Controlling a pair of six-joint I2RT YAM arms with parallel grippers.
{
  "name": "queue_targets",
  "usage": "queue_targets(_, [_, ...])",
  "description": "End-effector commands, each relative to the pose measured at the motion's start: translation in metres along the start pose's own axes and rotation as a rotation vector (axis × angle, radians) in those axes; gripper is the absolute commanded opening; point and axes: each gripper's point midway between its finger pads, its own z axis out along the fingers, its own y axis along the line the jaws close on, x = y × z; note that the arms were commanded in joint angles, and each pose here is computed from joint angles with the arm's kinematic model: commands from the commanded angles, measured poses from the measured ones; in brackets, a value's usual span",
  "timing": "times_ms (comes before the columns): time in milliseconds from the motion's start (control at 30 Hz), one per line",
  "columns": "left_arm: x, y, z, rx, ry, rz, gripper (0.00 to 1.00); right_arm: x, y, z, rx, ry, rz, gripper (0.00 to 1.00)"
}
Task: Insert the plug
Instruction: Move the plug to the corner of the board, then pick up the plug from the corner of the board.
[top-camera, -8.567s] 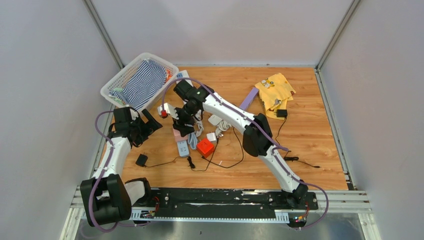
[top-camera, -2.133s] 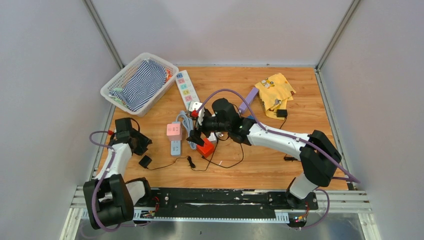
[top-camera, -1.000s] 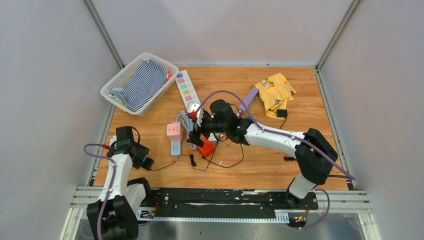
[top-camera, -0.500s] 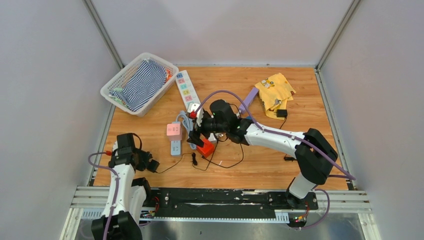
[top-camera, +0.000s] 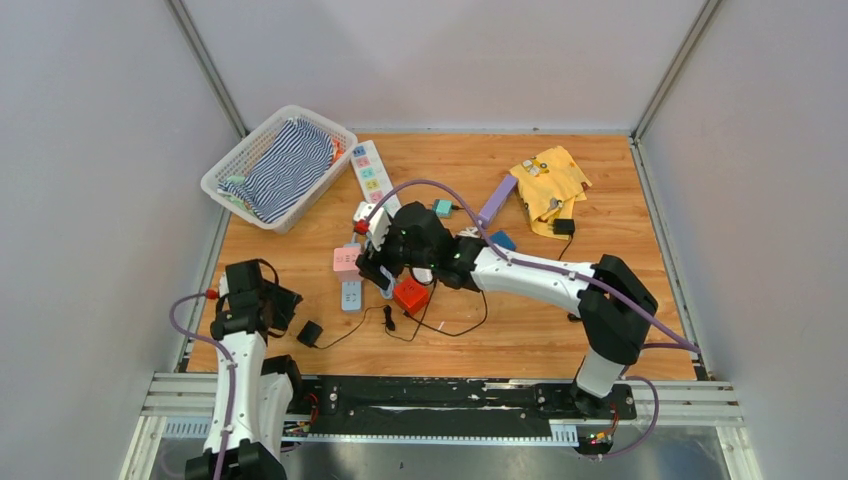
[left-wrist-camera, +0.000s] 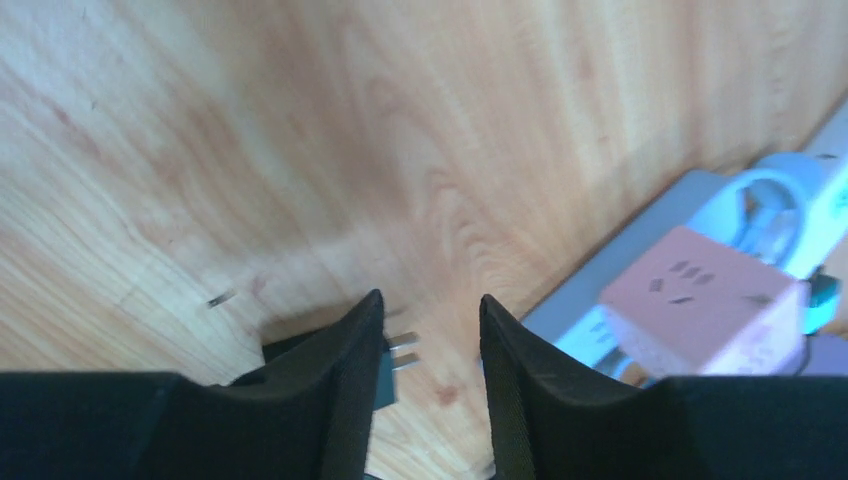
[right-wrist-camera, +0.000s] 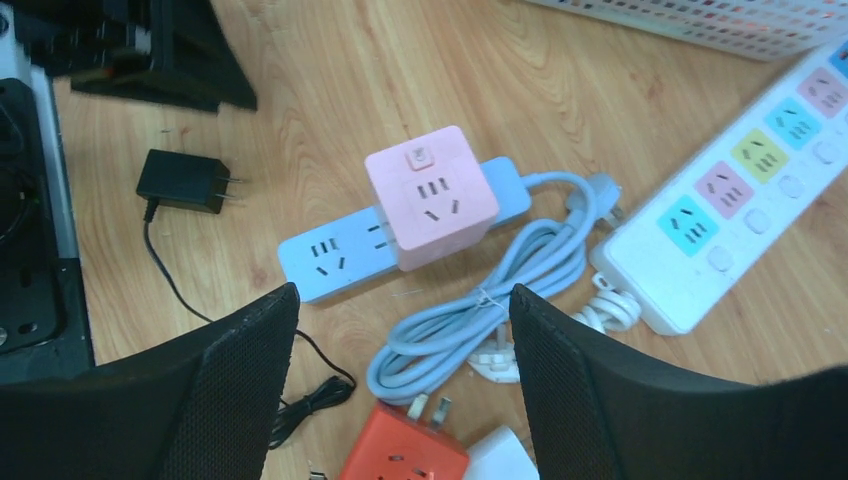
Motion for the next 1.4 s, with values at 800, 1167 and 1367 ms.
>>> queue_targets(800, [-0.06,-0.104,-0.014,0.309,-0.126,0.481,1.0,0.061,0.157,0.049,-0.524,-0.204,-0.551,0.48])
queue_targets(1167, [-0.048,-0.112,-0.008,0.361,-0.053,0.463,0.97,0.087,0.176,0.069,-0.586,-0.147,-0.665,0.47])
queue_targets(1367, [-0.045,-0.101,0.001,0.322,-0.042,0.407,0.95,0.097,0.188,0.083,-0.593,-0.102,-0.711,0.47])
